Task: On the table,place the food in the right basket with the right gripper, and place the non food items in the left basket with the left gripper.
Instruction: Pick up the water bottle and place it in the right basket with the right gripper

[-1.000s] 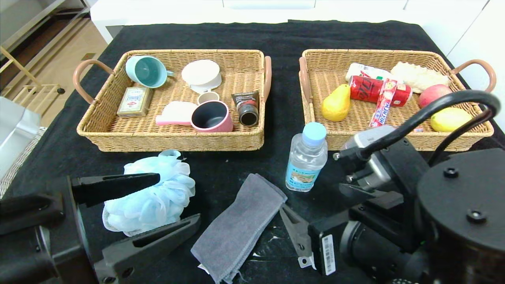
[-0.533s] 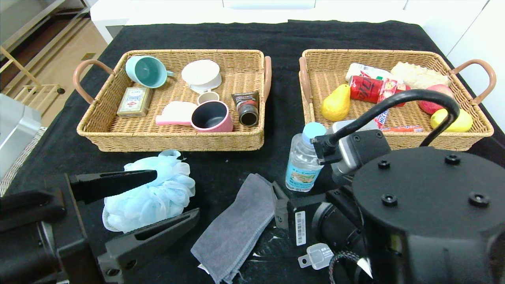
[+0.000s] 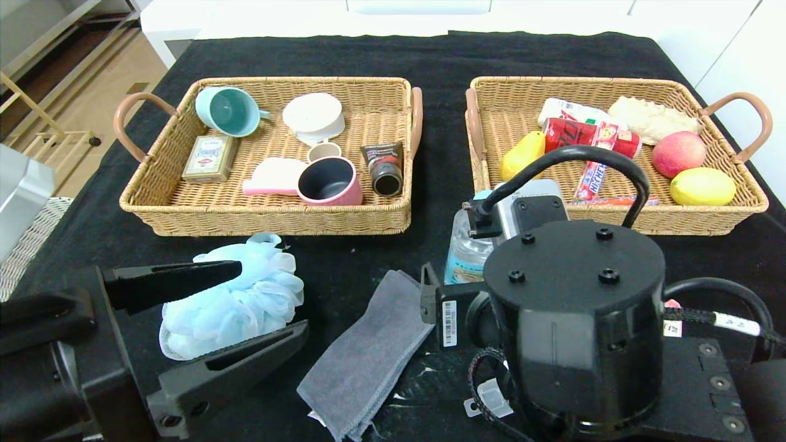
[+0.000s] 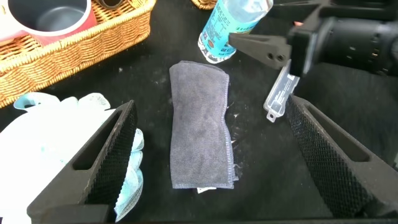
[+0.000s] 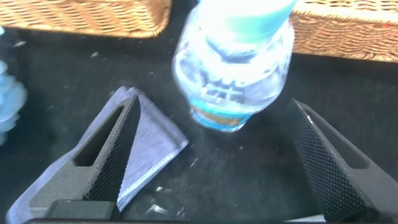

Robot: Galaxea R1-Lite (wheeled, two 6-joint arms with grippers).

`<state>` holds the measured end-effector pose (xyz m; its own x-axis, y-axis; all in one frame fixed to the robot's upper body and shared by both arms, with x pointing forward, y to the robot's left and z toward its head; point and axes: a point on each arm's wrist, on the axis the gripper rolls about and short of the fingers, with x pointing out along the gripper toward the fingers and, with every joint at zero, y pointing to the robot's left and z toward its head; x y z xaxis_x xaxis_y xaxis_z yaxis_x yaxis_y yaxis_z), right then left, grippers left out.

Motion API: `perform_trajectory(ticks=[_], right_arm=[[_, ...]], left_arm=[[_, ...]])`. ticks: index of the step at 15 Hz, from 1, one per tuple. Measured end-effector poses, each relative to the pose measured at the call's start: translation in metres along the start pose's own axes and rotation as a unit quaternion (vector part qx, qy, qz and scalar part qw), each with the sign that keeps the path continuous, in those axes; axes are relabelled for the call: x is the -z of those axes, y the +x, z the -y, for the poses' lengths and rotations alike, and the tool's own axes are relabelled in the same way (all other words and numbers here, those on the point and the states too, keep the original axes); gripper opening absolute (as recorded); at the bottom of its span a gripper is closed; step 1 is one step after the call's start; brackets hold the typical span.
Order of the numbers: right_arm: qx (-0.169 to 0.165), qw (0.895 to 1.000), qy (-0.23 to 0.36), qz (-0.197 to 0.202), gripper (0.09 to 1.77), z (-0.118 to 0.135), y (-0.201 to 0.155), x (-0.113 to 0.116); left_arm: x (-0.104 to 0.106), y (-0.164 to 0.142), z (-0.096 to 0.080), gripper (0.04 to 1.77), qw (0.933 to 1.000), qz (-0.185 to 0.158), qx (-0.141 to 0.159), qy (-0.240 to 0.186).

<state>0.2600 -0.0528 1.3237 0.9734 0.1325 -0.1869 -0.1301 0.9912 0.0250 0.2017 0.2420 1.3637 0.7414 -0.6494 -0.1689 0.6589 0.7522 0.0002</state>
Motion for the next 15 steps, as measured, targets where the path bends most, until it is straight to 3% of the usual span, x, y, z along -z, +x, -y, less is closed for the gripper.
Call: perform_trajectory(ticks=[15], right_arm=[[0.056,0.998,0.015,0.035,1.71,-0.004,0.036,-0.005]], left_arm=[[0.001,0.000,0.000,1.72,1.0000,-0.002,0.000,0.000]])
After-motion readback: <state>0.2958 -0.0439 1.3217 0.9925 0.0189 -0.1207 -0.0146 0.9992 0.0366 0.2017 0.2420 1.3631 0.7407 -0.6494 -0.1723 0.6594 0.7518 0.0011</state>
